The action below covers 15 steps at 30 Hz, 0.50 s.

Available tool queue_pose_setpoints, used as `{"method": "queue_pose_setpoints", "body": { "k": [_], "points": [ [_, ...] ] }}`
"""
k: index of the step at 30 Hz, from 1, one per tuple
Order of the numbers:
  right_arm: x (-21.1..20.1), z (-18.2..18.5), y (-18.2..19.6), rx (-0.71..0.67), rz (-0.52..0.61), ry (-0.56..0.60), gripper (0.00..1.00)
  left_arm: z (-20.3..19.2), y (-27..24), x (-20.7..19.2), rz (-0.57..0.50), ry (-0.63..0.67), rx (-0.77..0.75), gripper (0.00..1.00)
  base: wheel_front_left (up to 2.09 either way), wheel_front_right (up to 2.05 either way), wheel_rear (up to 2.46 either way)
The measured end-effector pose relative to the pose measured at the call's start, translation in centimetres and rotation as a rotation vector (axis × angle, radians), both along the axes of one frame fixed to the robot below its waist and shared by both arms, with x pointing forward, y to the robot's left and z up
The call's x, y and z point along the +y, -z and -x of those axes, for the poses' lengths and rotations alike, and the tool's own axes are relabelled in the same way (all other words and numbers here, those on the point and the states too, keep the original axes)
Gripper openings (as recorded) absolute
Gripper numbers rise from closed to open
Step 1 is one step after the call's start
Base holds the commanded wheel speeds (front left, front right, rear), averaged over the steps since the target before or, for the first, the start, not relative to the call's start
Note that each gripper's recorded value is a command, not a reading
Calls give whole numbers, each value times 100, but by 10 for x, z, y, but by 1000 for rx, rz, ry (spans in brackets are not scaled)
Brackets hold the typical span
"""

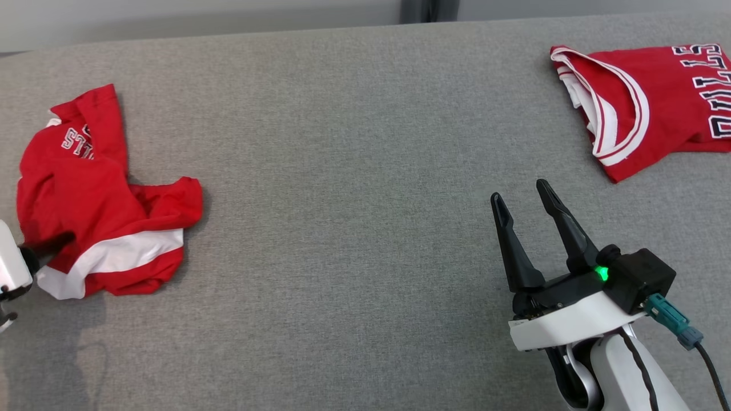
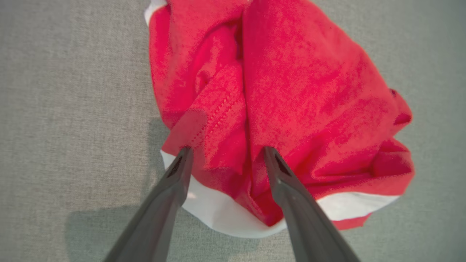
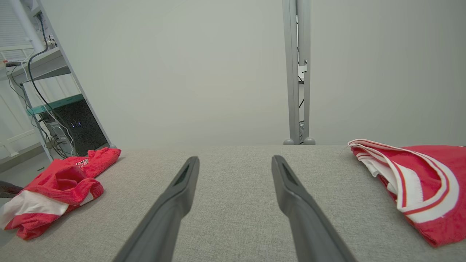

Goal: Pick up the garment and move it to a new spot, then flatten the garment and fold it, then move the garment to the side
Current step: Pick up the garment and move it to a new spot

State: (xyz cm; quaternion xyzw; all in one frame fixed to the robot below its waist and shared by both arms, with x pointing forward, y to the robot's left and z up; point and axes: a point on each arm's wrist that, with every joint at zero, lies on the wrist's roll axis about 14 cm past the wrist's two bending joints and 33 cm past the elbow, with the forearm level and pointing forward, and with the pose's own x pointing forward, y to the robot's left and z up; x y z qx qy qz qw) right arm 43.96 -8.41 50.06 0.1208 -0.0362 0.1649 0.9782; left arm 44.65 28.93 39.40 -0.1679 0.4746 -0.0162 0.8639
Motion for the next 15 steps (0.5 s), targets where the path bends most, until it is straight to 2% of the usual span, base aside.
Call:
{"method": "queue_pose_setpoints", "body": {
  "k": [3,11,12,13,14,15],
  "points": [
    [-7,-2,5,14,2,19,100,13,23,-11,15,55,135,100,0,0,0],
    [-7,-6,15,37,4,18,100,19,44,-20,47,67,202,100,0,0,0],
    [-7,-7,16,38,4,18,100,20,45,-20,50,66,207,78,0,0,0],
    [-7,-7,16,39,5,18,100,20,45,-20,52,67,210,44,0,0,0],
    [-7,-6,17,40,6,17,100,21,45,-20,52,69,212,25,0,0,0],
    [-7,-6,16,39,8,16,100,22,44,-20,50,71,213,0,0,0,0]
  ]
}}
